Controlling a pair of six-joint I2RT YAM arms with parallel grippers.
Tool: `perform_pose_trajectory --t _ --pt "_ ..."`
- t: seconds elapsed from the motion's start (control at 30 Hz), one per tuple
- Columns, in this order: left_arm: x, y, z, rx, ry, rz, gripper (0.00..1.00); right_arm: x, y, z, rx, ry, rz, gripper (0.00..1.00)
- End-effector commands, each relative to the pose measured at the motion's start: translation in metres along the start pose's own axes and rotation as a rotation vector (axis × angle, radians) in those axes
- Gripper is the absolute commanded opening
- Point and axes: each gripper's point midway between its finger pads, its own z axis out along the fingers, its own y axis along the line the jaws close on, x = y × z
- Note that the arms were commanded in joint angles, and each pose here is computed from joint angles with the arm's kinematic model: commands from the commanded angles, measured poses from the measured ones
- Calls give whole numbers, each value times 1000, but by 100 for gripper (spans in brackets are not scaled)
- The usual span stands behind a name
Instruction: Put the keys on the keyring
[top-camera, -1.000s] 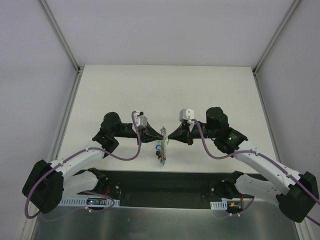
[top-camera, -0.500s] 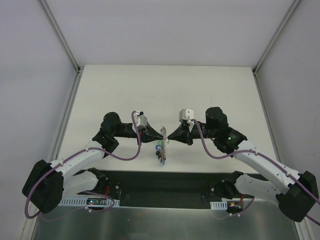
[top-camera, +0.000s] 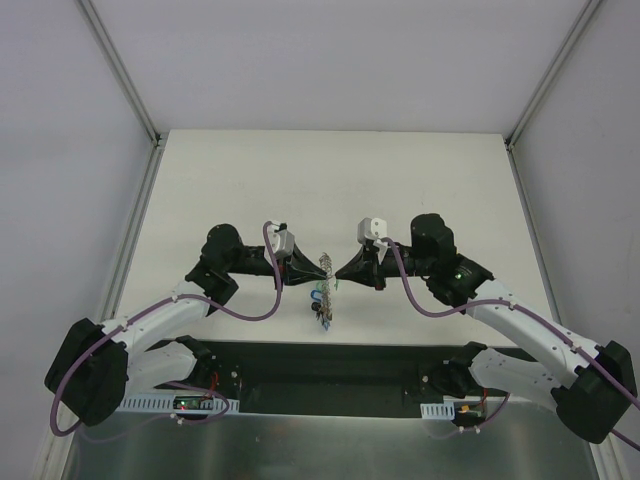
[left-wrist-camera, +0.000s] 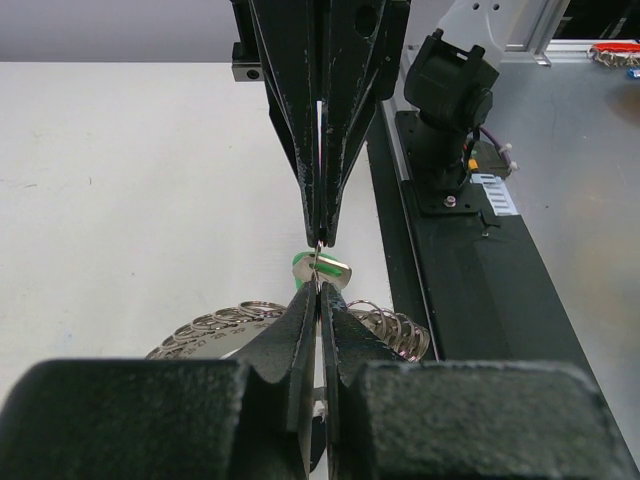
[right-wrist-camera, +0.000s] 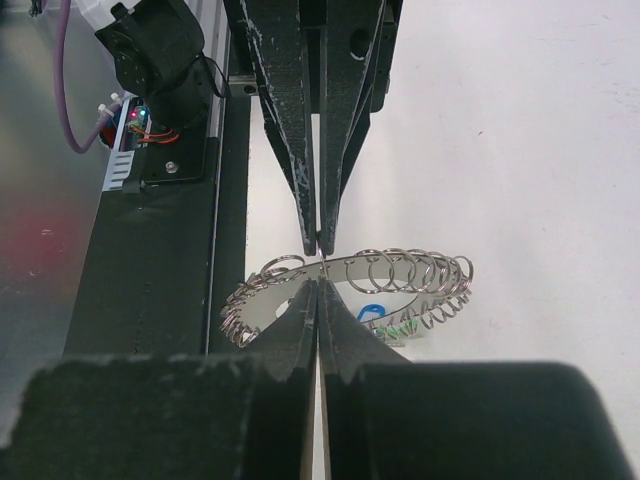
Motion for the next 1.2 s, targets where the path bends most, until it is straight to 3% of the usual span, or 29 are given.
perform_pose_trajectory --t 0.0,1.17 --pt "-35 -7 5 69 -69 115 0 -17 3 2 -38 -45 -63 1" --pt "-34 -25 12 180 -65 81 0 -27 12 12 -128 -77 -34 1"
